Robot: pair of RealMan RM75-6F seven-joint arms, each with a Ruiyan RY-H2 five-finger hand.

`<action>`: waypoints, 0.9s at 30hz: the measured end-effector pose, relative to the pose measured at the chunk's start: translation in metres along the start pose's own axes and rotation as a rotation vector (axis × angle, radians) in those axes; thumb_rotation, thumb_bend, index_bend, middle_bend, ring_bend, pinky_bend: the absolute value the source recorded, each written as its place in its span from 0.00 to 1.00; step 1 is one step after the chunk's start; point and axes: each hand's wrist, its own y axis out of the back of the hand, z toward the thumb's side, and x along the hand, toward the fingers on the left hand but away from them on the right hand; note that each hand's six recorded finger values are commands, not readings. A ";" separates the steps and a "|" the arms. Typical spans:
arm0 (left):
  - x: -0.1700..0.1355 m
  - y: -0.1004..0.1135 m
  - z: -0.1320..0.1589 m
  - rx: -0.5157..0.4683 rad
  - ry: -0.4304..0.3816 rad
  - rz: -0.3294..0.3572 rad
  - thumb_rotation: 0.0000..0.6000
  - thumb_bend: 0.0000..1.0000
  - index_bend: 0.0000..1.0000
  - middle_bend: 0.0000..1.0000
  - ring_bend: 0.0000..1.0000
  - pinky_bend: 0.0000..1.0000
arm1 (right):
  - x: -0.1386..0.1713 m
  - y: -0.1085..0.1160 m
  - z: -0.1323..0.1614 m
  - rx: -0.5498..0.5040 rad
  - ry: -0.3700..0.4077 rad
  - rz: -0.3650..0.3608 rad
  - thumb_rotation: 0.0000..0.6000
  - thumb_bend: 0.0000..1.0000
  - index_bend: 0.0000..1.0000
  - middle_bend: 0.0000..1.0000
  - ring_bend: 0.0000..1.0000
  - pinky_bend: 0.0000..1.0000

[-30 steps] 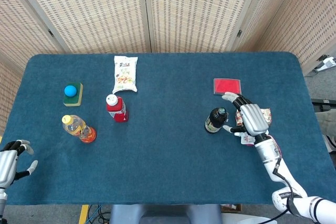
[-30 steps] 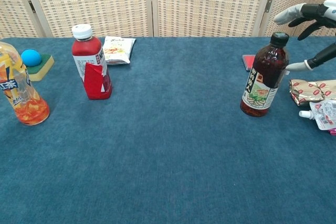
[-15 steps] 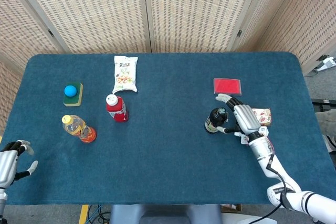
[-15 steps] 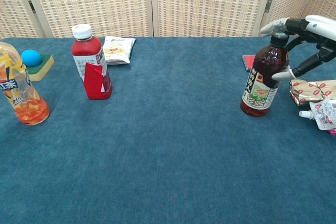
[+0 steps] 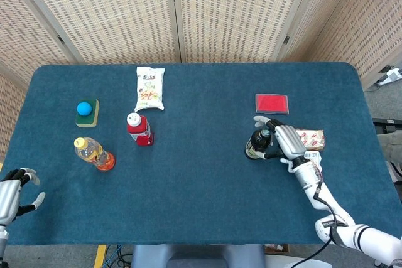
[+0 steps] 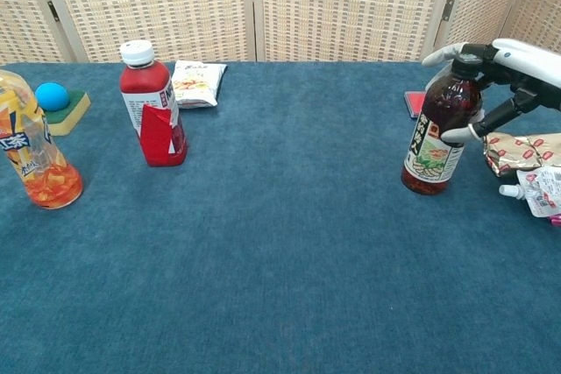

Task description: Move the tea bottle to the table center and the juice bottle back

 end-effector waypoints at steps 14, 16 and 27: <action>-0.001 0.003 -0.001 0.001 0.004 0.006 1.00 0.27 0.49 0.32 0.25 0.48 | -0.006 0.002 0.013 -0.065 0.025 -0.021 1.00 0.05 0.46 0.58 0.49 0.68; -0.001 0.003 0.000 0.002 0.002 0.008 1.00 0.27 0.49 0.32 0.25 0.48 | -0.007 0.004 0.019 -0.071 0.038 -0.024 1.00 0.05 0.46 0.58 0.50 0.68; -0.001 0.005 -0.001 0.003 0.003 0.011 1.00 0.27 0.49 0.32 0.25 0.48 | -0.028 0.014 0.066 -0.025 0.126 -0.057 1.00 0.06 0.46 0.58 0.50 0.68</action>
